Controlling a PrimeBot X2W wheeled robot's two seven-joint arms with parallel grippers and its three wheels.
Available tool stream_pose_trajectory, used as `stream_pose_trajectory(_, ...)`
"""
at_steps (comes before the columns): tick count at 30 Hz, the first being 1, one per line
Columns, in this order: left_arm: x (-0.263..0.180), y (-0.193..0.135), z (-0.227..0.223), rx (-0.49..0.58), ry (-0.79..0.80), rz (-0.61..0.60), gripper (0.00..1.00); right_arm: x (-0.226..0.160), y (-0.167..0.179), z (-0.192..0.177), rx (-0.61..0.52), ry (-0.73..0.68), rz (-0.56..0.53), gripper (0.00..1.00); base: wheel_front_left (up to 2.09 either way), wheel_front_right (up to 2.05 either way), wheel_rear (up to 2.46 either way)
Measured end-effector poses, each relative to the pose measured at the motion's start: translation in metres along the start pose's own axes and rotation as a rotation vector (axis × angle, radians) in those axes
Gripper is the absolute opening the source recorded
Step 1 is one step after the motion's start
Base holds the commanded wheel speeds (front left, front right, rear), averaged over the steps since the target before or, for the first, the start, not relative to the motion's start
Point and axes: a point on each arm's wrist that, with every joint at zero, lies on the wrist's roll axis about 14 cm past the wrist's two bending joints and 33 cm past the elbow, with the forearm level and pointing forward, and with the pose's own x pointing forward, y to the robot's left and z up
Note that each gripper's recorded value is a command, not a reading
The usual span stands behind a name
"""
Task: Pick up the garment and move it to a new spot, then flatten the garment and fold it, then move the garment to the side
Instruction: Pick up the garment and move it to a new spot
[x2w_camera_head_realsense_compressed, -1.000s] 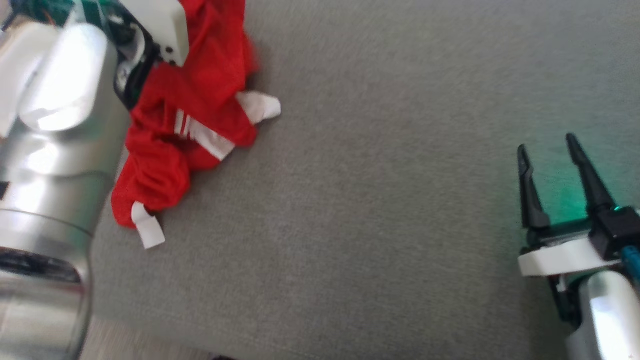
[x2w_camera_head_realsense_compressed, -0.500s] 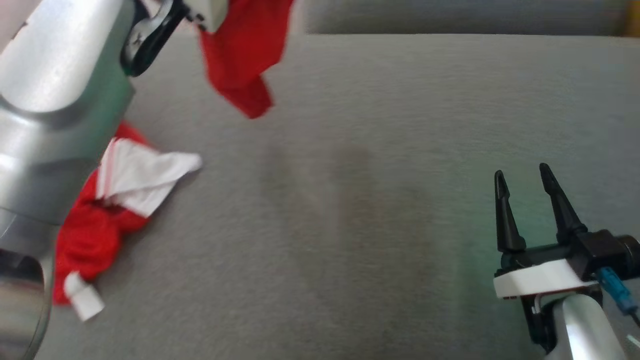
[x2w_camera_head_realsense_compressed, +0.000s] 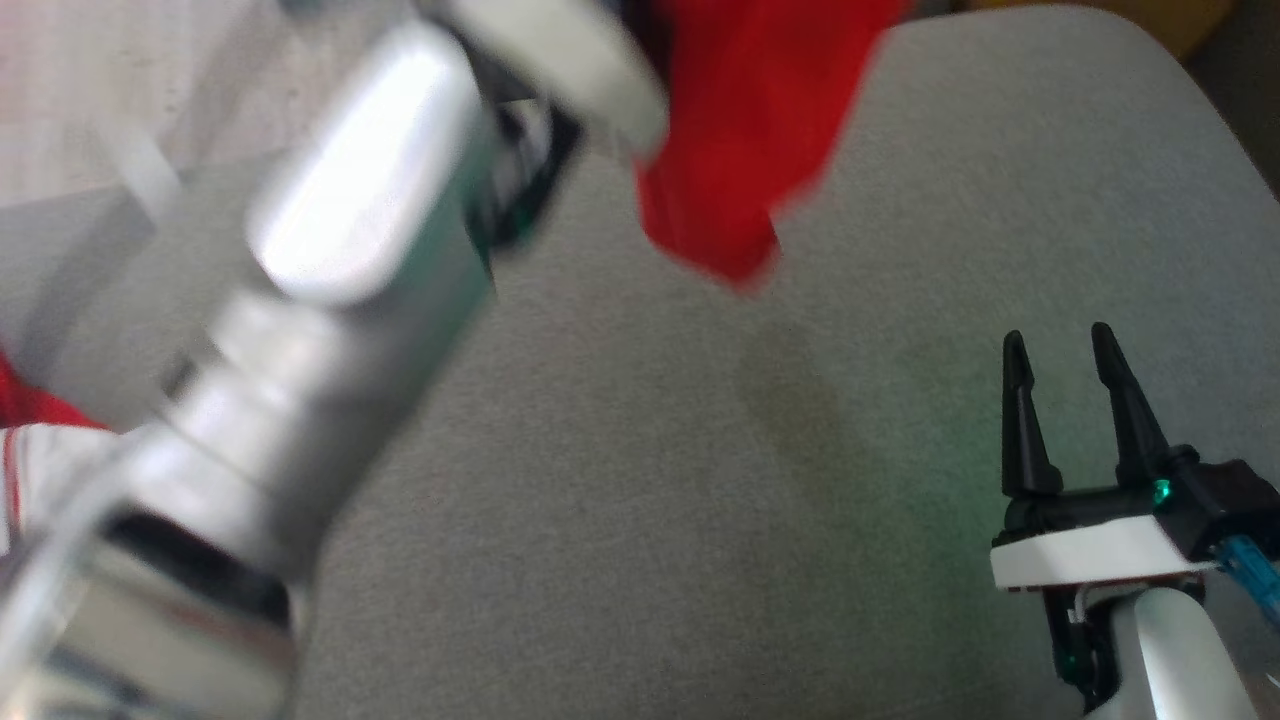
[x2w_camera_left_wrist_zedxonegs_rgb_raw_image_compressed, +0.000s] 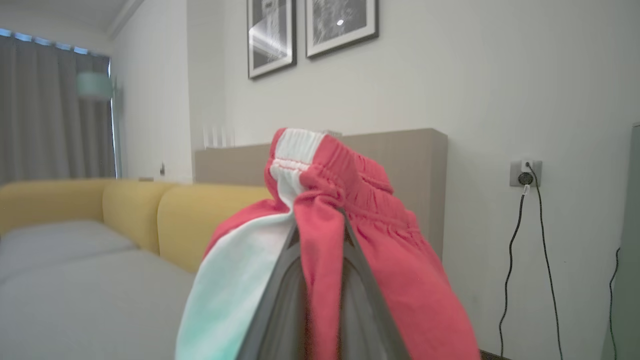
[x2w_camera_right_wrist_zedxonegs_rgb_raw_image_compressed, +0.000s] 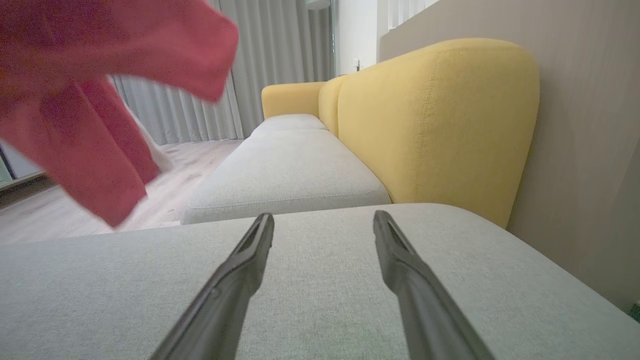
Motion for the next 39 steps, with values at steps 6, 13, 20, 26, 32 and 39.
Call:
stream_pose_trajectory(6,-0.083,0.0,-0.177,-0.28,0.301,0.183,0.0,-0.001,-0.007,-0.014,0.0,0.046,-0.026,1.0,0.0,0.0,0.0)
stream_pose_trajectory(13,-0.146,-0.007,-0.235,-0.328,0.441,0.31,0.91,0.002,-0.009,-0.021,-0.011,0.066,-0.028,1.0,0.0,0.0,0.0)
stream_pose_trajectory(20,-0.192,0.009,-0.195,-0.23,0.324,0.512,1.0,0.005,0.006,-0.016,-0.01,0.047,0.017,1.0,0.0,0.0,0.0)
stream_pose_trajectory(26,-0.263,0.024,-0.151,-0.132,0.236,0.749,1.0,-0.012,0.022,-0.025,0.022,0.077,0.062,1.0,0.0,0.0,0.0)
stream_pose_trajectory(32,-0.327,0.017,-0.115,-0.06,0.178,0.924,1.0,-0.02,0.045,-0.028,0.039,0.088,0.132,1.0,0.0,0.0,0.0)
stream_pose_trajectory(39,-0.368,-0.005,-0.105,-0.011,0.193,1.008,1.0,-0.032,0.062,-0.032,0.045,0.104,0.192,1.0,0.0,0.0,0.0)
